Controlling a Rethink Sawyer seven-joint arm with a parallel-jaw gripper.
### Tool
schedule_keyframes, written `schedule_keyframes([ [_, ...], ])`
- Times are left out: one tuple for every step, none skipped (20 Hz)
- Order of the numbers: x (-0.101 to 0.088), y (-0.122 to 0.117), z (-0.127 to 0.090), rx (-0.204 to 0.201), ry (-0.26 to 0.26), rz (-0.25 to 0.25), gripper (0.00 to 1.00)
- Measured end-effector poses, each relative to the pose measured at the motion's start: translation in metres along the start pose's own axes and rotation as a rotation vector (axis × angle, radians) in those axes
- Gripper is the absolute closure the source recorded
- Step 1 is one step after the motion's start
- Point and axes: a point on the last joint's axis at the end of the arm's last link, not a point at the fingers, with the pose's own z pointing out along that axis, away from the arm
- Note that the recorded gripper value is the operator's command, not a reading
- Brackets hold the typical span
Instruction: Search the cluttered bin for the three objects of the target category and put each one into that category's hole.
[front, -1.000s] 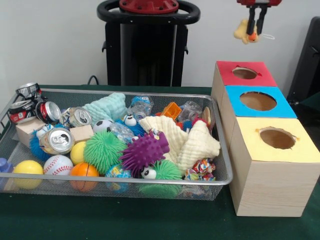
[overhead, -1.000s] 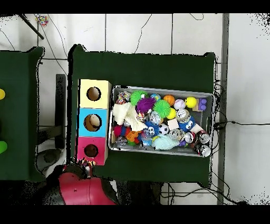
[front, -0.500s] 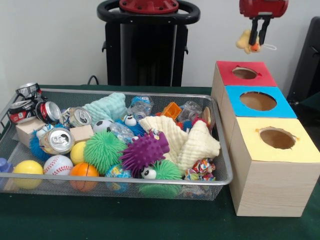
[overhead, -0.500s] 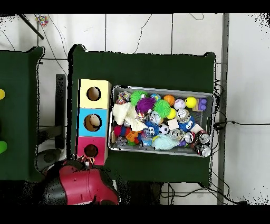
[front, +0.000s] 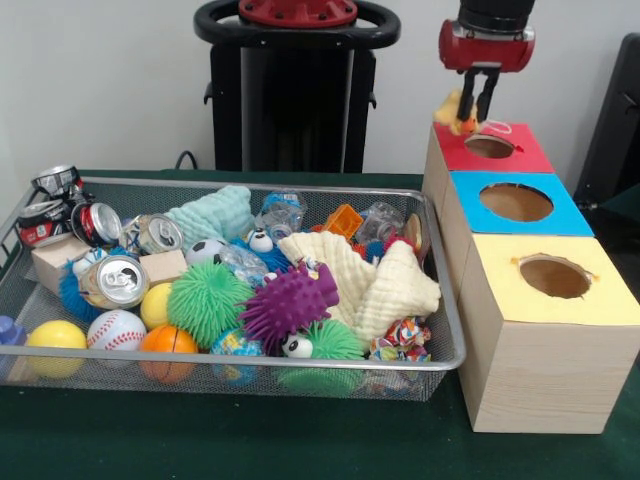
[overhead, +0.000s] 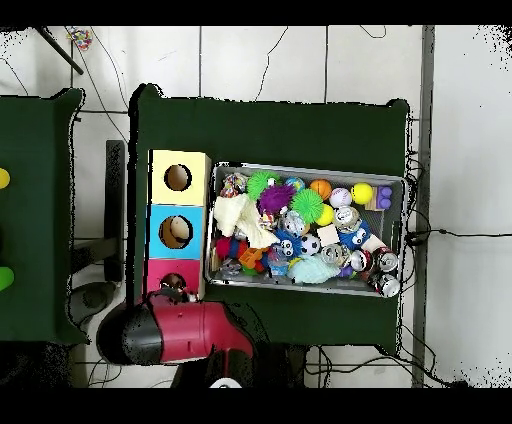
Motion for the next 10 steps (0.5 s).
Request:
schedule_keyframes([
  [-0.004, -0.004, 0.001, 0.001, -0.001, 0.009, 1.00],
  [-0.008, -0.007, 0.003, 0.005, -0.004, 0.015, 1.00],
  [-0.012, -0.011, 0.004, 0.009, -0.006, 0.021, 1.00],
  [-0.016, -0.013, 0.006, 0.013, -0.009, 0.024, 1.00],
  [-0.018, -0.014, 0.007, 0.015, -0.010, 0.025, 1.00],
  [-0.026, -0.018, 0.010, 0.023, -0.016, 0.031, 1.00],
  [-0.031, -0.020, 0.012, 0.028, -0.019, 0.033, 1.00],
  [-0.040, -0.023, 0.016, 0.036, -0.027, 0.036, 1.00],
  [-0.044, -0.024, 0.017, 0.041, -0.031, 0.037, 1.00],
  [-0.050, -0.025, 0.019, 0.046, -0.036, 0.038, 1.00],
])
